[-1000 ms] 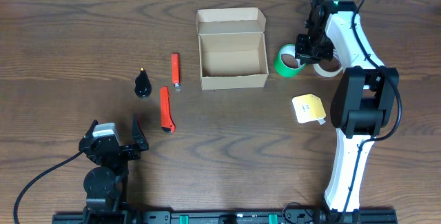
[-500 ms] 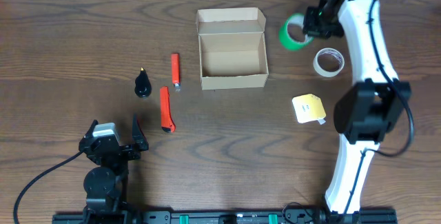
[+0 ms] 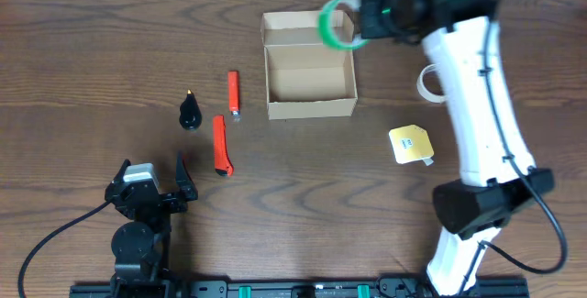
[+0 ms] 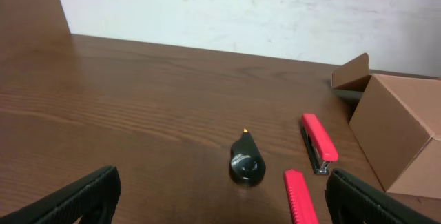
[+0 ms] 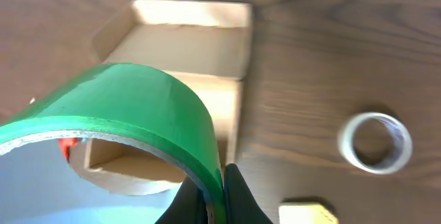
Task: Pack container
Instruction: 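Carry green tape into the cardboard box and release it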
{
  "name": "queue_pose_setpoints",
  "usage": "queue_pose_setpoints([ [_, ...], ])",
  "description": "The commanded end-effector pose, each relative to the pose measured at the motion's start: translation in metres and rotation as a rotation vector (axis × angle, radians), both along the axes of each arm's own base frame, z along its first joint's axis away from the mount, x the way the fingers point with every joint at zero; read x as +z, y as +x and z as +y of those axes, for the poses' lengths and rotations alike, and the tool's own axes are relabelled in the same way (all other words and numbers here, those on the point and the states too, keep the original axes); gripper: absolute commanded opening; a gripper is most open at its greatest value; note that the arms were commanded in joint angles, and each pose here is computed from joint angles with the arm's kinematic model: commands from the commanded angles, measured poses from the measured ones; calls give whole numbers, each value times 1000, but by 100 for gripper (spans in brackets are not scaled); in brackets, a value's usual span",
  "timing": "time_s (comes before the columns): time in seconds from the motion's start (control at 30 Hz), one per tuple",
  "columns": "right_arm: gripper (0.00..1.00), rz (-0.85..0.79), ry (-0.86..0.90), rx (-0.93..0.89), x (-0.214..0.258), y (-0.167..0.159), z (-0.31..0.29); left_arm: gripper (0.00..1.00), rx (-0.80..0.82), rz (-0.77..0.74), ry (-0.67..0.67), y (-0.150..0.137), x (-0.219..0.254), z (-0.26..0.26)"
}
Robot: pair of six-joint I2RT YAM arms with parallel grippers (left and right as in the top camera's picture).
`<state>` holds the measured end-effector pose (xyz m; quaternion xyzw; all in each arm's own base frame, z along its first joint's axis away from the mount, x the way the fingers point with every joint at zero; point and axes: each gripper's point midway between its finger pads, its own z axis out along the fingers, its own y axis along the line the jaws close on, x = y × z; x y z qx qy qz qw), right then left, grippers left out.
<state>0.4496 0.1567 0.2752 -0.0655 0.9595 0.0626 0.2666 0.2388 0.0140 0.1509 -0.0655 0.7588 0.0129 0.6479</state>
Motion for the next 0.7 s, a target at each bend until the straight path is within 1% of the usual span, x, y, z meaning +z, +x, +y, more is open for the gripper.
queue_pose_setpoints([
  [0.0, 1, 2, -90, 31, -23, 5, 22, 95, 8, 47, 5, -2, -16, 1],
  [0.1, 1, -6, -143, 57, -41, 10, 44, 95, 8, 47, 5, -2, -16, 1],
  [0.27, 2, 25, -209, 83, -84, 20, 67, 96, 8, 47, 5, -2, -16, 1],
  [0.43, 1, 89, -241, 84, -125, 27, 69, 96, 8, 47, 4, -2, -16, 1],
  [0.67, 1, 168, -264, 93, -165, 27, 70, 95, 8, 47, 5, -2, -16, 1],
])
